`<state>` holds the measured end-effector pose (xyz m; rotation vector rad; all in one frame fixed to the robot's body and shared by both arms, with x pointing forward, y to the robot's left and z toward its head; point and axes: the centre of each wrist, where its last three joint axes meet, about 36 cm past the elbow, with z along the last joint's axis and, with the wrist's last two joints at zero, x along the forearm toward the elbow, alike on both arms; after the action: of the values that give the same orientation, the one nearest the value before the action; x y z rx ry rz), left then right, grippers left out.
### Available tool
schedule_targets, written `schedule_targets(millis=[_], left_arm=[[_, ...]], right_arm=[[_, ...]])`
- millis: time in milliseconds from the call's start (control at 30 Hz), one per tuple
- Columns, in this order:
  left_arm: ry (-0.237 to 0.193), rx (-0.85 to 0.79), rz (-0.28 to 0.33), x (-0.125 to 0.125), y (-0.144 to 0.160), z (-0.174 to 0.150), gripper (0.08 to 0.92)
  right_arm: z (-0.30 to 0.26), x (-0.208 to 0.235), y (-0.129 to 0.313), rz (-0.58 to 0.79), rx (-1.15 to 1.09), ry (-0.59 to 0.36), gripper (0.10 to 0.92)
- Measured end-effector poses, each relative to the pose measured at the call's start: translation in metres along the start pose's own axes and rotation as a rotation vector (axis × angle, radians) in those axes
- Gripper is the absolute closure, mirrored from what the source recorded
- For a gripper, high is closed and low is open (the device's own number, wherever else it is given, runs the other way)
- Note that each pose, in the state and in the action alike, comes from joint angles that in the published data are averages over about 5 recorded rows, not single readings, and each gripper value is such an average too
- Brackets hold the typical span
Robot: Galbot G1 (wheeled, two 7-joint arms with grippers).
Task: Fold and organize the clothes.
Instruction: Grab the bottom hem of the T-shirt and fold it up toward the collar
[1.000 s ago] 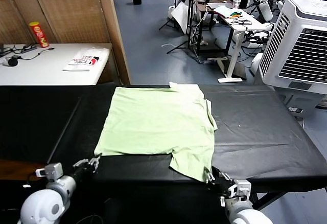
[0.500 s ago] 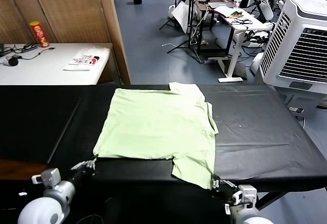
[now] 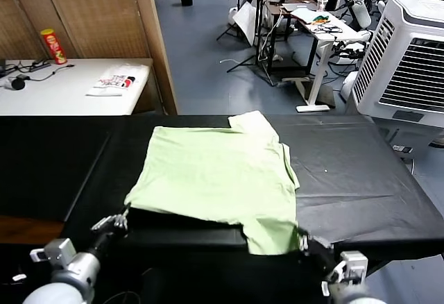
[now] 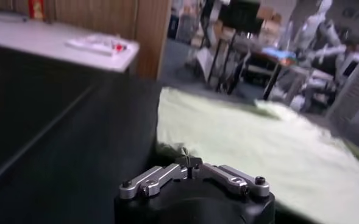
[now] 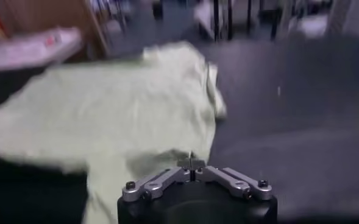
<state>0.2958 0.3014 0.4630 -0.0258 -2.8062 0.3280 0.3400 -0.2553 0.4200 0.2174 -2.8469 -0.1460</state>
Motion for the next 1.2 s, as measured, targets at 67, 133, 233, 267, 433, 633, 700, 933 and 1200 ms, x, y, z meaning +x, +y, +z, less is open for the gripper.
schedule_targets(millis=[67, 133, 233, 267, 433, 633, 700, 933, 1200], left_arm=[[-0.016, 0.006, -0.004, -0.010, 0.001, 0.000, 0.874], [-0.027, 0.011, -0.008, -0.020, 0.003, -0.001, 0.874], [-0.039, 0.011, -0.017, -0.034, 0.008, -0.001, 0.874], [-0.041, 0.010, -0.022, -0.039, 0.009, -0.001, 0.874], [-0.045, -0.008, -0.040, -0.059, 0.017, 0.001, 0.874], [-0.050, -0.047, -0.060, -0.084, 0.024, 0.003, 0.874], [-0.050, -0.056, -0.064, -0.092, 0.027, 0.004, 0.874], [-0.042, -0.080, -0.076, -0.118, 0.034, 0.007, 0.874], [-0.027, -0.096, -0.087, -0.138, 0.043, 0.007, 0.874]], right_arm=[[0.000, -0.015, -0.004, -0.005, 0.003, -0.014, 0.900], [0.000, -0.029, -0.008, -0.009, 0.007, -0.021, 0.900], [0.001, -0.048, -0.014, -0.012, 0.017, -0.028, 0.900], [0.001, -0.053, -0.016, -0.013, 0.019, -0.030, 0.900], [0.005, -0.081, -0.022, -0.019, 0.025, -0.042, 0.900], [0.007, -0.111, -0.027, -0.019, 0.031, -0.040, 0.900], [0.006, -0.118, -0.029, -0.015, 0.032, -0.039, 0.900], [0.009, -0.131, -0.032, -0.013, 0.019, -0.027, 0.900], [0.008, -0.123, -0.034, -0.024, -0.017, 0.008, 0.769]])
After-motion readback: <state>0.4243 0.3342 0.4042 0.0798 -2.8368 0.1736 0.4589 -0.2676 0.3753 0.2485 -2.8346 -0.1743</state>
